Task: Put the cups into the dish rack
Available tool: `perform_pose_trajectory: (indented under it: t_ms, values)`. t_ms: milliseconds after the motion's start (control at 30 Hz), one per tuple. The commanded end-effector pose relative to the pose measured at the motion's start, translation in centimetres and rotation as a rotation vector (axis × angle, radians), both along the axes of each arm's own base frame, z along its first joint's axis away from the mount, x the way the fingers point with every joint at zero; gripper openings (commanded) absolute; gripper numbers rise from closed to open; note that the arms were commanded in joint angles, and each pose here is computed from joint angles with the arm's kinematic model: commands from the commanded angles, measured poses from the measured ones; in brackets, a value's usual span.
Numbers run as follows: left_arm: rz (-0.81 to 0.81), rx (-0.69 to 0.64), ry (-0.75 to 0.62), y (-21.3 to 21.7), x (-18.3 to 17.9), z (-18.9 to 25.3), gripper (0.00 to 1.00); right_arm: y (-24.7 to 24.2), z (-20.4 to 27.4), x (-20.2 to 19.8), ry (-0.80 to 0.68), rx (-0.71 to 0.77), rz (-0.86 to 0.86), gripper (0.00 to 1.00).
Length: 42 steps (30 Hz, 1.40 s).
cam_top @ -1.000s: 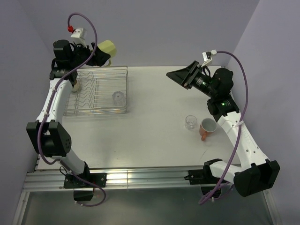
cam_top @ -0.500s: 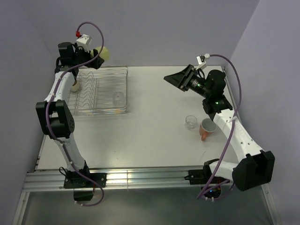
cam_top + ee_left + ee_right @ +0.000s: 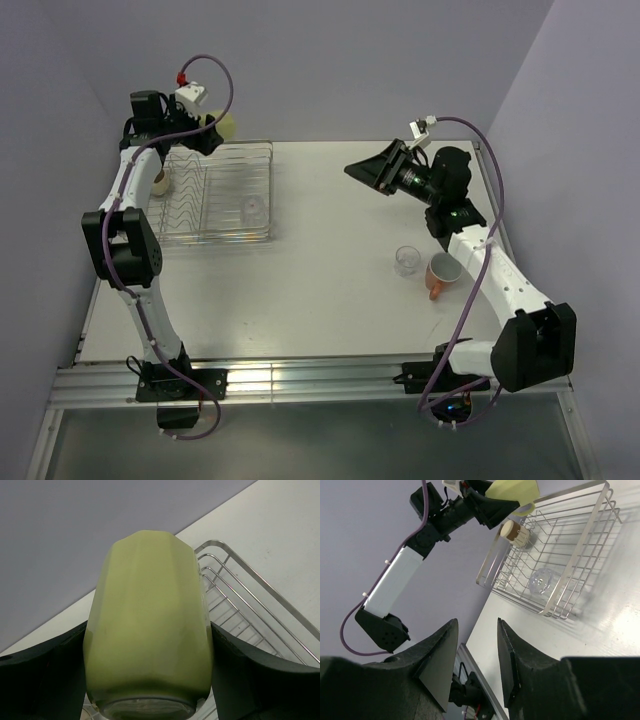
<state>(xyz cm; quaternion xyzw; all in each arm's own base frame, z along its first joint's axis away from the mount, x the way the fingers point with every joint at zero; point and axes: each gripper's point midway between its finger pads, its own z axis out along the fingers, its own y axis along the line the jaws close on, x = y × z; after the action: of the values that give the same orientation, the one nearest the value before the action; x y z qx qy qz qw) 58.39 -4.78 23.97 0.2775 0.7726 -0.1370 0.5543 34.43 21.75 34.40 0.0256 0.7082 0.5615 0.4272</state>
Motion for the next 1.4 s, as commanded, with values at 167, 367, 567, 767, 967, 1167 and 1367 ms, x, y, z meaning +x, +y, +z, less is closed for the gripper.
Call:
perform_pose_trajectory:
  t_ms: [167,367,567,767,967,1167,1367]
  values:
    - [-0.064,0.028,-0.099,-0.9,-0.6,2.6,0.0,0.4,0.4,0.3,-0.06,0.023,0.029,0.44]
    - [-0.036,0.068,-0.058,-1.4,-0.8,1.4,0.0,0.5,-0.1,0.3,-0.054,0.019,0.032,0.44]
    - [-0.025,0.142,-0.031,-1.6,-0.6,-0.6,0.0,0.6,-0.6,0.4,-0.048,0.02,0.043,0.44]
    - [-0.031,0.162,0.003,-2.7,-0.8,-1.7,0.0,0.7,-1.2,0.5,-0.037,0.013,0.046,0.44]
    - [0.026,0.185,0.057,-3.1,-1.3,-2.0,0.0,0.8,-1.9,0.7,-0.021,0.015,0.049,0.44]
    - [0.065,0.131,0.149,-4.5,-1.5,-1.8,0.0,0.8,-2.0,0.7,-0.018,0.017,0.05,0.44]
    - [0.077,0.178,0.179,-6.1,-1.8,-1.7,0.0,0.8,-2.3,0.6,-0.013,0.008,0.05,0.43]
